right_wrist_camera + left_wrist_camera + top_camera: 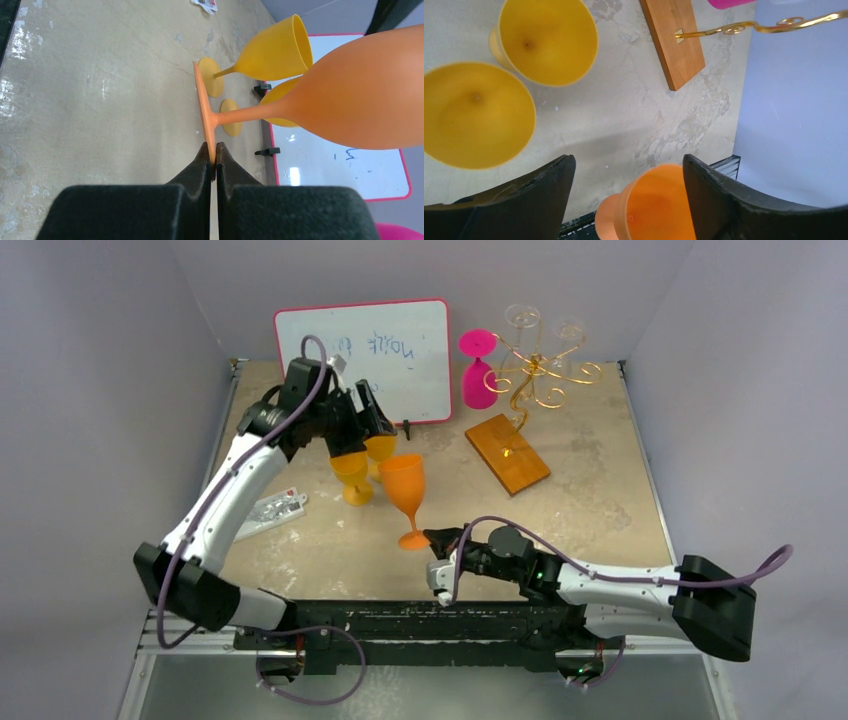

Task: Take the wine glass off the wine glass rack

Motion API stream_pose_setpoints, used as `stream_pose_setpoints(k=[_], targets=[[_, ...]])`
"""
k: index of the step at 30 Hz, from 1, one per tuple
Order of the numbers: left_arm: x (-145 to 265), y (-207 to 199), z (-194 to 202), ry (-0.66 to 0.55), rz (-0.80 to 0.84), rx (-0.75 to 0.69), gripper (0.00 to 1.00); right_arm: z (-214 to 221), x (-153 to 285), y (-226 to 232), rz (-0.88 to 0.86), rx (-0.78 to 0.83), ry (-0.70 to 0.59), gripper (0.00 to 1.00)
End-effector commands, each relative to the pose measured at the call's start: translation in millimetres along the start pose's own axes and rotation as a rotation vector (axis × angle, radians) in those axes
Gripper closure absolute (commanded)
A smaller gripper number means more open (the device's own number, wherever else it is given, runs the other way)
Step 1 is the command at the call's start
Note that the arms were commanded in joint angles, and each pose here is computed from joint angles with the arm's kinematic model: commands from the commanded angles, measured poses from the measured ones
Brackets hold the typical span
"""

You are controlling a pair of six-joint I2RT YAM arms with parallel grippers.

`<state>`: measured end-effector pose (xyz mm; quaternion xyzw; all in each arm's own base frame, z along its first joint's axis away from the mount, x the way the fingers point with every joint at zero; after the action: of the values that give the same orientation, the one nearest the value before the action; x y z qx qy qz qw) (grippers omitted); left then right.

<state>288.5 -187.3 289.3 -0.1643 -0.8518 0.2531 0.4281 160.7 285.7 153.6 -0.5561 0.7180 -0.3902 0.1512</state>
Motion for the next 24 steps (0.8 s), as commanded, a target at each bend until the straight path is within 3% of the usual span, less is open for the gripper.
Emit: stream_pose_setpoints(k=[1,9,15,24], targets=[[-4.9,-15.2,-12.7,0.103,0.077,-0.053,0.25,-21.6,-6.5,-22.7,0.047,0.06,-0.062,1.0],[-3.5,-9.9,18.9,0.231,0.151,-0.089,0.31,-19.7,-15.3,-35.5,0.086,0.093,-0.019,1.0],[10.8,-0.3,33.0,0.259,0.132,-0.151,0.35,-20.2,-18.6,-35.6,0.075,0.105,-0.018,1.0],[10.1,-8.6,39.8,0.281,0.23,-0.168,0.64,-22.1,-16.4,-37.5,0.072,0.089,-0.014,1.0]])
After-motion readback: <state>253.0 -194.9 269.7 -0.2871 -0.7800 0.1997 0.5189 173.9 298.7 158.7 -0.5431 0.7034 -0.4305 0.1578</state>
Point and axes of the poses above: each gripper's point midway between its finger pads, its own x axis back along the fingers, its own y axis along the line the jaws close on, z = x × y, the point moved 3 cm from there along x, back along the fingers, and after that the axes turned 6 degrees about -x, right-handed, at the moved point
